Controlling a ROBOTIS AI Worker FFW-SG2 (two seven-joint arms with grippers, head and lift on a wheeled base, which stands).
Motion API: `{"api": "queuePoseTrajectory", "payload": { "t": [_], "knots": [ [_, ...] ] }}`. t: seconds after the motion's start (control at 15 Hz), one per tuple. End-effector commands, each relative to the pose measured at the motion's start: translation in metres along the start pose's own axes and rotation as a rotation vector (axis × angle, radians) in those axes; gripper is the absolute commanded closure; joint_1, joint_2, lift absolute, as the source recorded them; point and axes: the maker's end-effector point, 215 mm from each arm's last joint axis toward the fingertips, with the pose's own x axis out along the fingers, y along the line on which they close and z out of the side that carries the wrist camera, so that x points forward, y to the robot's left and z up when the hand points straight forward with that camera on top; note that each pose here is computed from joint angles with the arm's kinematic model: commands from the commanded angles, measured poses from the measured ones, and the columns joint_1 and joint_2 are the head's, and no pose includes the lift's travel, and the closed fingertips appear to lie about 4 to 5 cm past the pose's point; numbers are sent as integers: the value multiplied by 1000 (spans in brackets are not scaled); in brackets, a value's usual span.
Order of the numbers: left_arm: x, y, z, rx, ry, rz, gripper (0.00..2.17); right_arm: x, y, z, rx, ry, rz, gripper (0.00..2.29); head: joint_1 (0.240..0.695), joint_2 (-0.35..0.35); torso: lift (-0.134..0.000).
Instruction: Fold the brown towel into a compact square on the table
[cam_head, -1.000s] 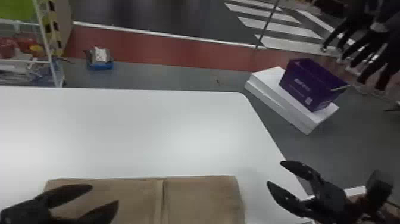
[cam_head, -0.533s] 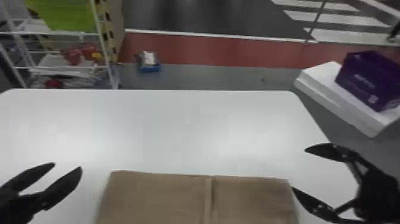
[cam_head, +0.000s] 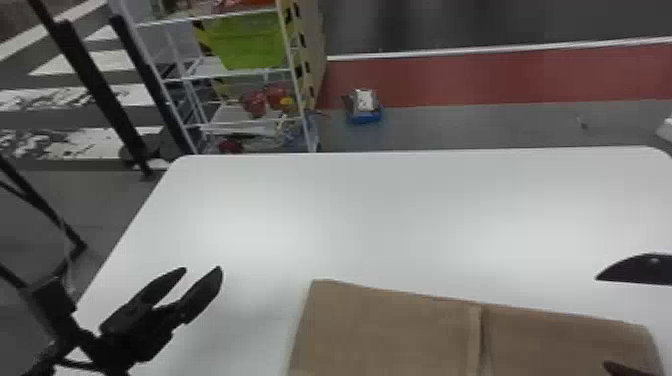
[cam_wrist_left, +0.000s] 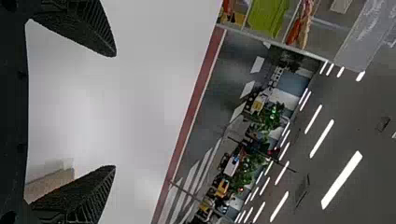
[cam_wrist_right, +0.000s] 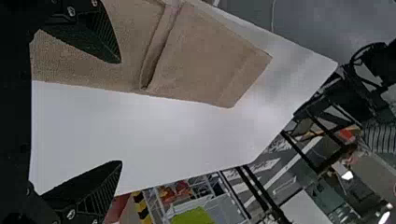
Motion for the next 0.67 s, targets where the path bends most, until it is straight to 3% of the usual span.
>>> {"api": "queuePoseTrajectory", "payload": {
  "t": [0.0,0.2,0.6],
  "knots": [
    [-8,12,12,18,-37,25,19,12,13,-1,-133,25,79,120,695,230,-134],
    [-15,18,14,24,-43,35,22,25,19,-9,-213,41,158,124,695,281,-134],
    [-23,22,14,16,-53,36,26,57,64,-18,-407,92,345,144,695,314,-134]
  ]
}}
